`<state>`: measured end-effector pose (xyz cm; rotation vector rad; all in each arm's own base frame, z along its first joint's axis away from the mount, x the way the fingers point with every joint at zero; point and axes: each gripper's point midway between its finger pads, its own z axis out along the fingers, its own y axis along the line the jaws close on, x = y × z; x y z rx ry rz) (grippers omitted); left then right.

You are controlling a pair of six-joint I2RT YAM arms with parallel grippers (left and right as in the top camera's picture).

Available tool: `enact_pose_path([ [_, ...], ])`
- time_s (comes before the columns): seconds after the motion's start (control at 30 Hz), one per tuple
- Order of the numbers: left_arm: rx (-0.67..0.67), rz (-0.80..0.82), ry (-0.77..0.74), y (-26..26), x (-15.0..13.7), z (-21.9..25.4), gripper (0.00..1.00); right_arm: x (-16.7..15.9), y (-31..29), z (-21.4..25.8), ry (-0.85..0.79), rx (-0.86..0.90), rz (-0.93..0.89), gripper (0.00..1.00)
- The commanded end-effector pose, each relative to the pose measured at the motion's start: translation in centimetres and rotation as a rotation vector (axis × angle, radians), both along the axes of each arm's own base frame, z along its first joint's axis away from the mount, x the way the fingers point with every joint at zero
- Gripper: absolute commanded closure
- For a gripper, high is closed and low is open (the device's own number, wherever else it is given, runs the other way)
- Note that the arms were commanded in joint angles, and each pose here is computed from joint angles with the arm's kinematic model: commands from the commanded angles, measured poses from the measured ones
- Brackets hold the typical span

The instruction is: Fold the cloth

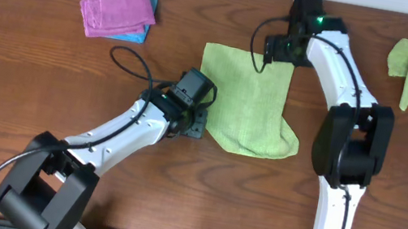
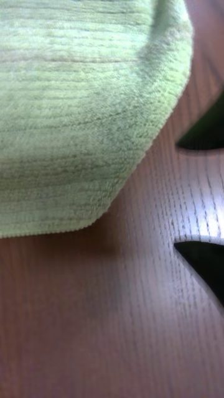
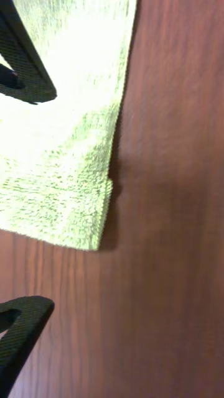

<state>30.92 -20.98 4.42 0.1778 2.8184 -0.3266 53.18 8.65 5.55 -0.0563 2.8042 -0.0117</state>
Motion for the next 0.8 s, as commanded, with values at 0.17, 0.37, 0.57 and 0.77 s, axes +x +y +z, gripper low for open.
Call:
enact_pose_path([
  [0.17,-0.064,0.067,0.041,2.2,1.2,-0.1,0.05,-1.6,-2.9,6.6,-0.019,-0.103,-0.013,0.01],
  [0.37,-0.137,0.049,0.071,2.7,1.5,0.2,0.04,-4.0,-5.7,13.2,-0.083,-0.096,-0.065,0.01],
  [0.57,-0.138,0.044,0.076,2.6,1.3,0.2,0.05,-8.1,-7.7,16.7,-0.143,-0.091,-0.097,0.01],
  [0.77,-0.155,0.037,0.081,2.3,1.2,0.3,0.04,-13.7,-9.0,16.5,-0.188,-0.048,-0.108,0.01],
])
